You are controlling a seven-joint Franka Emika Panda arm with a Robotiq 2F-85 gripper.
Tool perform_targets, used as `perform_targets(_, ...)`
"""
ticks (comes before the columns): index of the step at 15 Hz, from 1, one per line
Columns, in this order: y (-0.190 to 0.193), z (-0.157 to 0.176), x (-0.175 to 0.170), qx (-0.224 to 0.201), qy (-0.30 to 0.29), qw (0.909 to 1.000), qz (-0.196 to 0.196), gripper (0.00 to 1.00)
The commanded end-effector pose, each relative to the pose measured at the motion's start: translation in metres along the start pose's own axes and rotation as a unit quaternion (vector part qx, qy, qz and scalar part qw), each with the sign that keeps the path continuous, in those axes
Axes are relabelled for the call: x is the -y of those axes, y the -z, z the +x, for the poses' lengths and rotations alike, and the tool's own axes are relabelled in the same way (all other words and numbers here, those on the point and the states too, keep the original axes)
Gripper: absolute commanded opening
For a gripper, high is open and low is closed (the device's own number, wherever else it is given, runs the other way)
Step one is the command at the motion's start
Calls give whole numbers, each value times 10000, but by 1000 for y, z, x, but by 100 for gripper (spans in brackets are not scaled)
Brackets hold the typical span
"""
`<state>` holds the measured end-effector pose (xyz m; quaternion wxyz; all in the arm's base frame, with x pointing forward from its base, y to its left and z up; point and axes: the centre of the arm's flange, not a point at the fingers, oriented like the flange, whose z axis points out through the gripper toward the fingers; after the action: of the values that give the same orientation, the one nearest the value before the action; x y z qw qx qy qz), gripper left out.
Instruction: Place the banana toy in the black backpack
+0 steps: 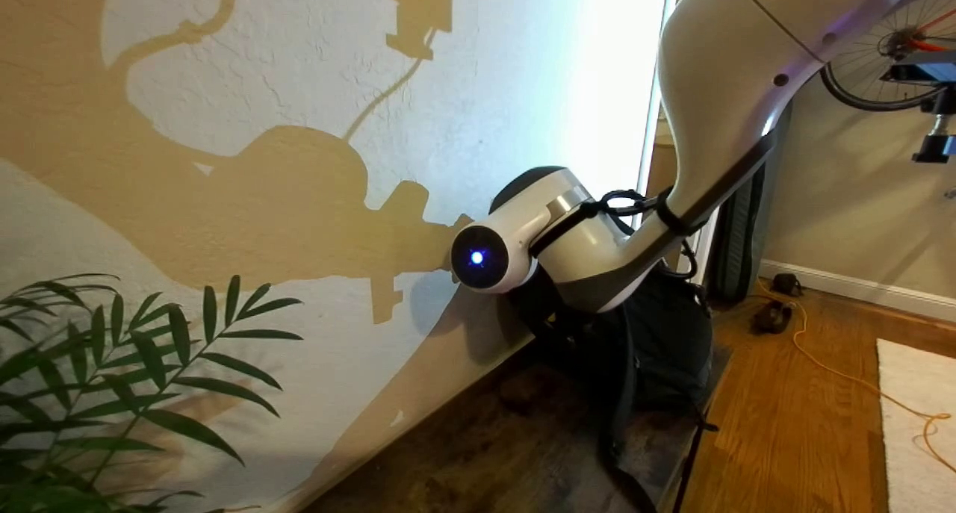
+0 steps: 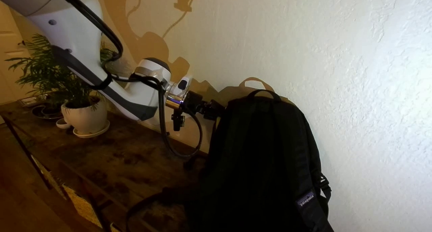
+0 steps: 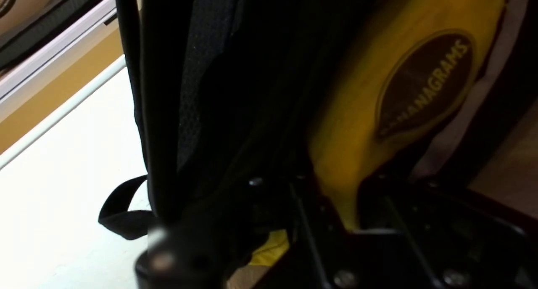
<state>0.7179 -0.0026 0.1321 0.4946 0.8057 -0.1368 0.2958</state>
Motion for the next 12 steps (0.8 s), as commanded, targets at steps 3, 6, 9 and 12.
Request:
perform_targets(3,-22,-1,-15,33,83,9994,-340,9)
perform_targets(6,-26,-5,-15,237,35,9992,-328,45)
perform_targets(9,-20,-6,-13,318,-19,9992,-238,61)
perform_targets(12,-4,2,-11,307,-120,9994,-51,80)
